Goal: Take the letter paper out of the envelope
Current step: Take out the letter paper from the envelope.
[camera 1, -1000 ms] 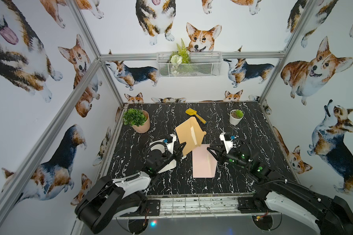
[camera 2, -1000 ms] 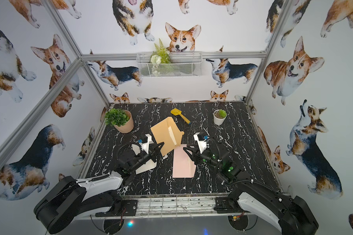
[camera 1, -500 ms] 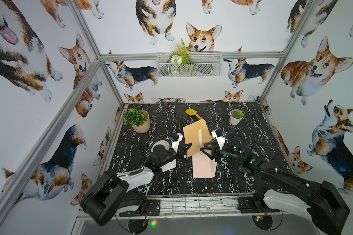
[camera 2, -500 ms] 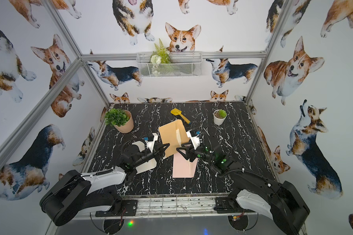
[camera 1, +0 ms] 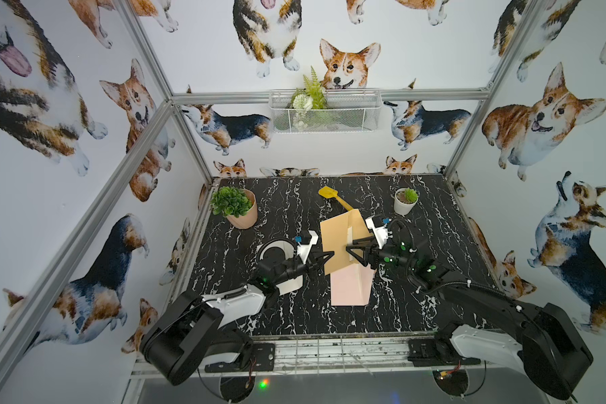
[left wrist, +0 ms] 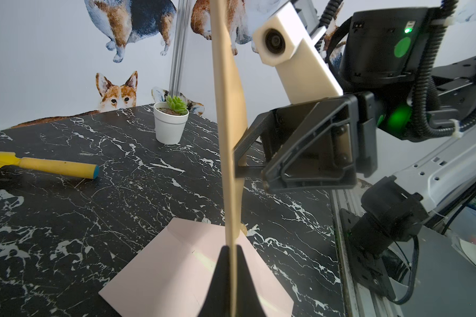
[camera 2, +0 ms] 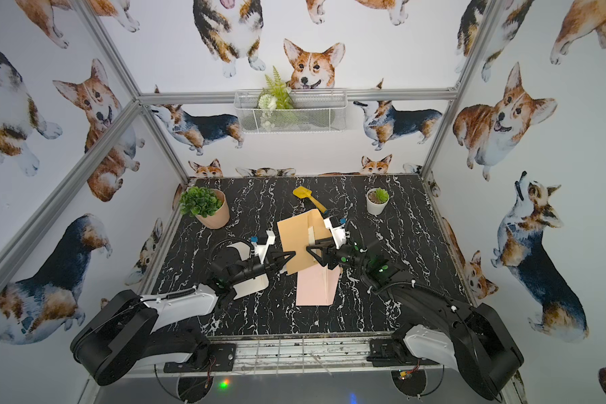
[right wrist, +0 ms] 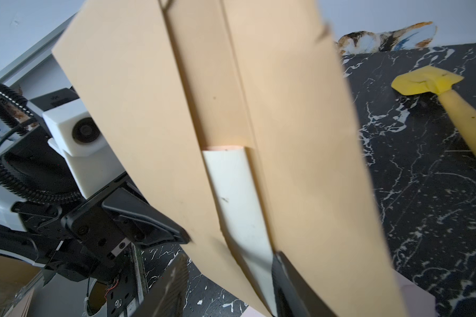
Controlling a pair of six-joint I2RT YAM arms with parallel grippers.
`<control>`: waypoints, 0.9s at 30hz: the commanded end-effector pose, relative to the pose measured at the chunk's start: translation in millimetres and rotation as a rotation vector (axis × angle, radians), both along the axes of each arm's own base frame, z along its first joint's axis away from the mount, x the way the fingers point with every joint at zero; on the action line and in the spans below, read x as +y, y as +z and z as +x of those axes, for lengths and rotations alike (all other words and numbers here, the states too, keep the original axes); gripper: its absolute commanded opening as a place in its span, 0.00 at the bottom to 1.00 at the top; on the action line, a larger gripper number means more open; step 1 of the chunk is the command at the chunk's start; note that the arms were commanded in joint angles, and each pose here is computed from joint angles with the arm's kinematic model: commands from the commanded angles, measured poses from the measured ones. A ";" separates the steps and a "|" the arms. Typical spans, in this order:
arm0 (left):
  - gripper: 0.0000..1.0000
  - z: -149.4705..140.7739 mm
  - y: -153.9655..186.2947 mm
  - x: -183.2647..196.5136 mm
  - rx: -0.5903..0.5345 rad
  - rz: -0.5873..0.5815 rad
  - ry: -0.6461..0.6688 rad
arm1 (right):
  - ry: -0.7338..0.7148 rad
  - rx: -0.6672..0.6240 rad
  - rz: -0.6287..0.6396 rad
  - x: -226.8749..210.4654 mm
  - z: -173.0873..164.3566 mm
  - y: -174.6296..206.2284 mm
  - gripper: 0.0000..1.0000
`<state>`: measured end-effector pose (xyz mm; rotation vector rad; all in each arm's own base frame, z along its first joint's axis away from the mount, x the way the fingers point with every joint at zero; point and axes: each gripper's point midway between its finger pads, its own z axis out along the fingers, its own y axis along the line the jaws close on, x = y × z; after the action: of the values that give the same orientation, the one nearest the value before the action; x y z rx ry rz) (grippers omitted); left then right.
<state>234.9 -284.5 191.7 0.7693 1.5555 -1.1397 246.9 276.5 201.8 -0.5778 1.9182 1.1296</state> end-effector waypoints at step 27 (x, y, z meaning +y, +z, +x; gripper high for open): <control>0.00 -4.7 15.1 -4.6 -0.022 -0.069 -0.046 | 0.088 0.062 0.209 2.2 12.0 24.9 0.43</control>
<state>234.5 -287.1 190.7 0.7541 1.5613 -1.1823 264.3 270.5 205.5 -0.4894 1.8885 1.2944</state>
